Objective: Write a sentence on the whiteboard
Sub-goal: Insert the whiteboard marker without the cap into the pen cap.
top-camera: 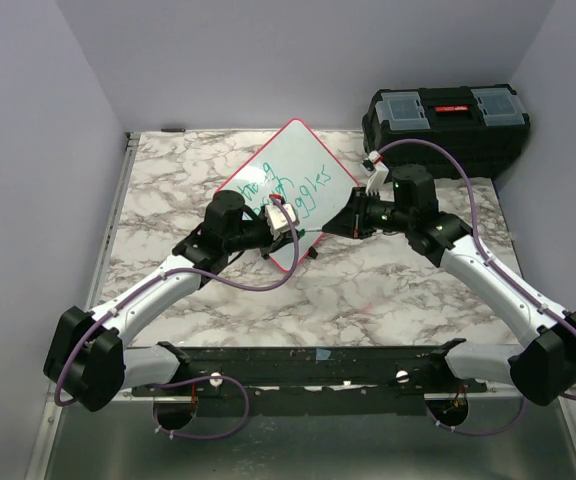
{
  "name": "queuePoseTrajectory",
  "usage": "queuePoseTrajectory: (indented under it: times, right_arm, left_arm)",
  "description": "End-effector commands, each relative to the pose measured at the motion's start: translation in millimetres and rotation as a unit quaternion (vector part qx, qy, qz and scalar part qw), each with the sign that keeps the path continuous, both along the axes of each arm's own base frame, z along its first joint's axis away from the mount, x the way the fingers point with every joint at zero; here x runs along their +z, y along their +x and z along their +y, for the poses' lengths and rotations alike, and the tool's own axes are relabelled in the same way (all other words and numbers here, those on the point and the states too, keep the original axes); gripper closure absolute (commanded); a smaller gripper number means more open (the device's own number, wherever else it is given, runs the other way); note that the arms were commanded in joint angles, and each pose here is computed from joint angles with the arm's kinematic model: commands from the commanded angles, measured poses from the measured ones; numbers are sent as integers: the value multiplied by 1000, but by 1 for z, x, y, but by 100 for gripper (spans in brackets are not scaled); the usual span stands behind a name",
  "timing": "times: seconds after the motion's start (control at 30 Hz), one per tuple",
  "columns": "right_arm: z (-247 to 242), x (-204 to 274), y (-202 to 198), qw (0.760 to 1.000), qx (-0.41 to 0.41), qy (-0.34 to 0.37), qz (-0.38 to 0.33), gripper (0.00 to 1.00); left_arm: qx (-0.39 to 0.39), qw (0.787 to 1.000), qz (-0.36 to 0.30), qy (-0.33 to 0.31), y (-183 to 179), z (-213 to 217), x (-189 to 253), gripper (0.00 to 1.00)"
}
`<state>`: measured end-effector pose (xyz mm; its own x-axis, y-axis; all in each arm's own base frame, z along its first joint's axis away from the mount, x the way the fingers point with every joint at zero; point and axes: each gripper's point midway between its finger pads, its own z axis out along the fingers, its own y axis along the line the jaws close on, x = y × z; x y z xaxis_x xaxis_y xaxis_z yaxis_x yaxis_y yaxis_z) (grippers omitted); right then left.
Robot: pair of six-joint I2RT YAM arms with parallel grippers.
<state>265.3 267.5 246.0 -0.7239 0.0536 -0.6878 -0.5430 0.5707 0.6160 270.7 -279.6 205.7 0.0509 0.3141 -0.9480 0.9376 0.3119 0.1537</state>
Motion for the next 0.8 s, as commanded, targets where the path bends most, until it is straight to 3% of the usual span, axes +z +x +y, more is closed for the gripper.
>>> queuePoseTrajectory:
  times: [0.0, 0.77]
  right_arm:
    - [2, -8, 2, 1000, -3, -5, 6, 99]
    - [17, -27, 4, 995, 45, -78, 32, 99]
  left_arm:
    - [-12, 1000, -17, -17, -5, -3, 14, 100]
    - [-39, 999, 6, 35, -12, -17, -7, 100]
